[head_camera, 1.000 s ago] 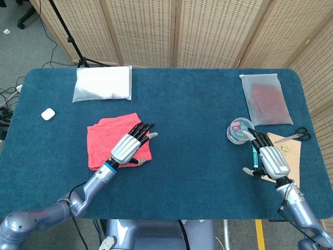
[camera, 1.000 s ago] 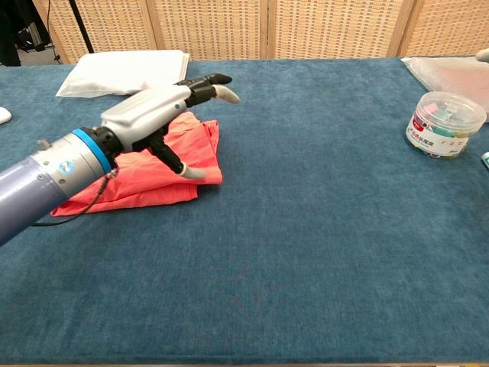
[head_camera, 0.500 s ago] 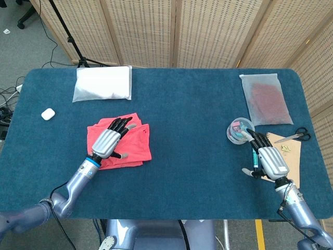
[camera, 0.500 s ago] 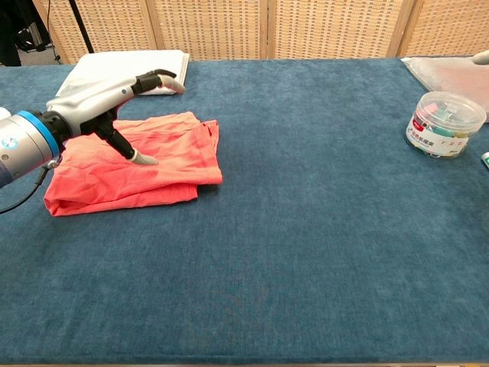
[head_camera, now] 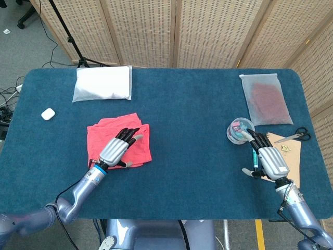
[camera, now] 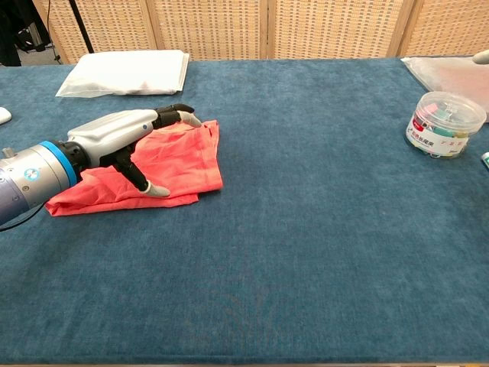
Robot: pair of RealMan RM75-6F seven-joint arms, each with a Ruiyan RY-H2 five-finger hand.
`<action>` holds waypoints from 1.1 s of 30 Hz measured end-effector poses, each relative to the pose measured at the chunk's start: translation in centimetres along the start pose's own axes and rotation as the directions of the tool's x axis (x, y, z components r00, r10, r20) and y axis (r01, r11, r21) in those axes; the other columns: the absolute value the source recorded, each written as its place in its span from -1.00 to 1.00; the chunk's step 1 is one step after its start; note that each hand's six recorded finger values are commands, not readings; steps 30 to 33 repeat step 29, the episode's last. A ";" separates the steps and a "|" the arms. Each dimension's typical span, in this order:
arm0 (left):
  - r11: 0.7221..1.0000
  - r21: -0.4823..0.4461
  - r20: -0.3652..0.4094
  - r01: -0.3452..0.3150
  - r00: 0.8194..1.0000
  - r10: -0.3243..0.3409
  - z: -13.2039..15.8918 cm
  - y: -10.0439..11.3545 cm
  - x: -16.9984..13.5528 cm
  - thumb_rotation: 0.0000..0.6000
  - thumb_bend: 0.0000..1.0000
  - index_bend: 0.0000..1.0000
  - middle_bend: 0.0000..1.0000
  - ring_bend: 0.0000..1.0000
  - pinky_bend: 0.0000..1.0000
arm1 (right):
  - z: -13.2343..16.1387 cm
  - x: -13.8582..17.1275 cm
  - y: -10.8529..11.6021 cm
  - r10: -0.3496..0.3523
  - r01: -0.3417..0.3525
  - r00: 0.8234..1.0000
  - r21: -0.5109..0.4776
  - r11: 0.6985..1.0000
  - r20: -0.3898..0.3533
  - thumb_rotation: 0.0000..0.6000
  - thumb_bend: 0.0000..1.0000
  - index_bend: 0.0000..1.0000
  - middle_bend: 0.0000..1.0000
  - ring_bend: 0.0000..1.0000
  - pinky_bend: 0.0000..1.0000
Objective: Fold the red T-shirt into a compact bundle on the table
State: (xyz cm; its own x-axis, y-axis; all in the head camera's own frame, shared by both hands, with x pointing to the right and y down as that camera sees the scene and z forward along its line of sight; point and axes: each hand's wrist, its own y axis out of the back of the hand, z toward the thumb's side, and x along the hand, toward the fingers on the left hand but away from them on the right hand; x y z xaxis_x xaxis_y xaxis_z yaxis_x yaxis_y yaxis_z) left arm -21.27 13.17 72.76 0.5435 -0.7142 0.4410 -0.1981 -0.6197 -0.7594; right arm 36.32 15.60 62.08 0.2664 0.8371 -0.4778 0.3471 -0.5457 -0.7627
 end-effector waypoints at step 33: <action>0.945 0.170 -0.390 -0.279 0.862 0.325 -6.9 13.6 -16.9 1.00 -0.92 -1.00 -1.00 -1.00 -1.00 | -0.4 1.3 3.4 -0.267 0.240 0.962 0.308 0.921 0.050 1.00 -1.00 -1.00 -1.00 -1.00 -1.00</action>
